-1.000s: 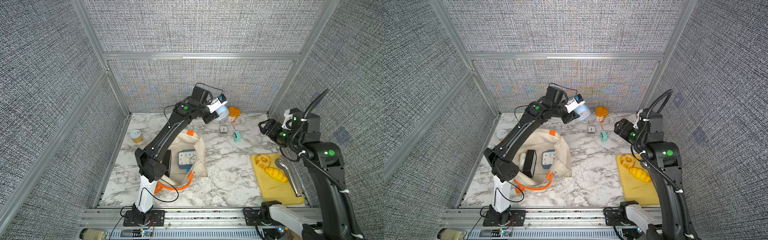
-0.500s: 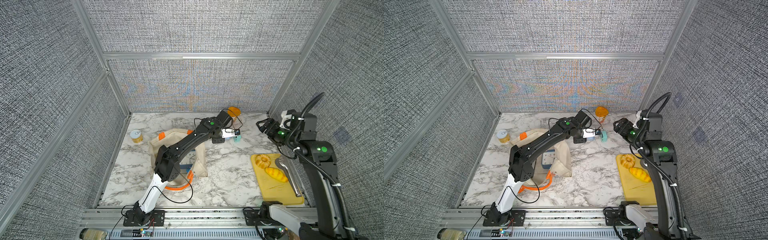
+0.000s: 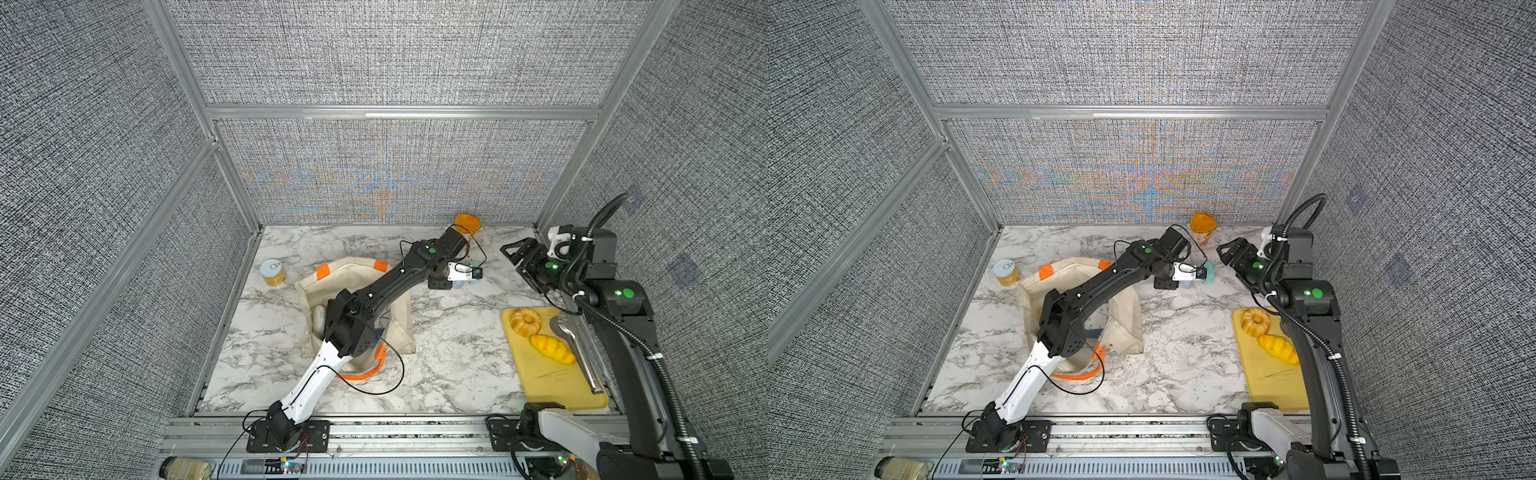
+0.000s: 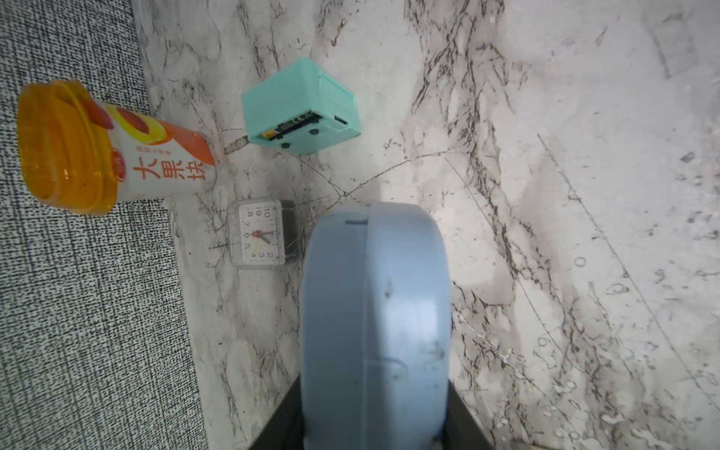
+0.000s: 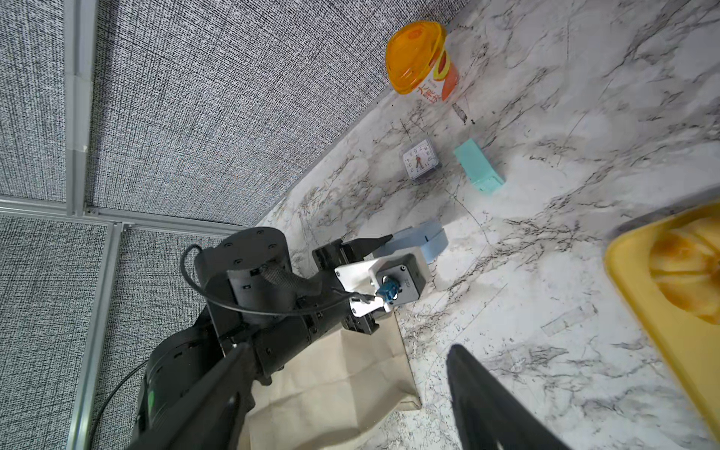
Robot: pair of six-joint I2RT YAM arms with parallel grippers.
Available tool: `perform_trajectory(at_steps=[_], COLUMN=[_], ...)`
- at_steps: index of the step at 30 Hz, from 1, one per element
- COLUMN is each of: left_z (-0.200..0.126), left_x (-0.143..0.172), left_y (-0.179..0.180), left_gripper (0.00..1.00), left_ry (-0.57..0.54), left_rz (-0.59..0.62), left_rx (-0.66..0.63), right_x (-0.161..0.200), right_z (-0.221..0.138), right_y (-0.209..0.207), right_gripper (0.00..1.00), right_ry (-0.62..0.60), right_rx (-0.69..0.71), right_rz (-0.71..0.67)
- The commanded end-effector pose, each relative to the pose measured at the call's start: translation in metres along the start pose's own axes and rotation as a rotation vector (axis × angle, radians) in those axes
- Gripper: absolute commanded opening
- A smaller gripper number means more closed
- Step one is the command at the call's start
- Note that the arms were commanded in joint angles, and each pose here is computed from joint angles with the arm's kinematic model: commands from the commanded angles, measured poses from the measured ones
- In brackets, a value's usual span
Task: Take the alarm clock out of the canvas bag
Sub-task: Place the alarm at the center of the board.
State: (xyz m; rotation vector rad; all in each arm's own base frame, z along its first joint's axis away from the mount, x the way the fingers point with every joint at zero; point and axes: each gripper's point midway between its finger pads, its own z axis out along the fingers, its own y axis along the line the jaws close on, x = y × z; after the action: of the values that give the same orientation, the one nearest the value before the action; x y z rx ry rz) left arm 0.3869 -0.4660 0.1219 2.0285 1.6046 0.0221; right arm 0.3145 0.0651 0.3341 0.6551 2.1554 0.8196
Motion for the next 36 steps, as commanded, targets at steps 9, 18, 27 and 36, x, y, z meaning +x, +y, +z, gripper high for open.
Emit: perform_trajectory(at_steps=[9, 18, 27, 36], left_z=[0.016, 0.026, 0.033, 0.039], left_x=[-0.021, -0.02, -0.021, -0.021], left_y=[-0.015, -0.017, -0.019, -0.013], left_gripper=[0.35, 0.42, 0.48, 0.59], left_ry=[-0.115, -0.106, -0.108, -0.109], left_rz=[-0.022, -0.031, -0.04, -0.051], left_rx=[0.084, 0.073, 0.071, 0.036], right_x=[0.006, 0.006, 0.007, 0.007], right_z=[0.012, 0.009, 0.008, 0.006], right_y=[-0.004, -0.002, 0.0, 0.001], right_gripper=[0.8, 0.8, 0.8, 0.8], right_ry=[0.024, 0.019, 0.019, 0.017], right_rx=[-0.02, -0.028, -0.032, -0.037], right_rz=[0.025, 0.022, 0.018, 0.015])
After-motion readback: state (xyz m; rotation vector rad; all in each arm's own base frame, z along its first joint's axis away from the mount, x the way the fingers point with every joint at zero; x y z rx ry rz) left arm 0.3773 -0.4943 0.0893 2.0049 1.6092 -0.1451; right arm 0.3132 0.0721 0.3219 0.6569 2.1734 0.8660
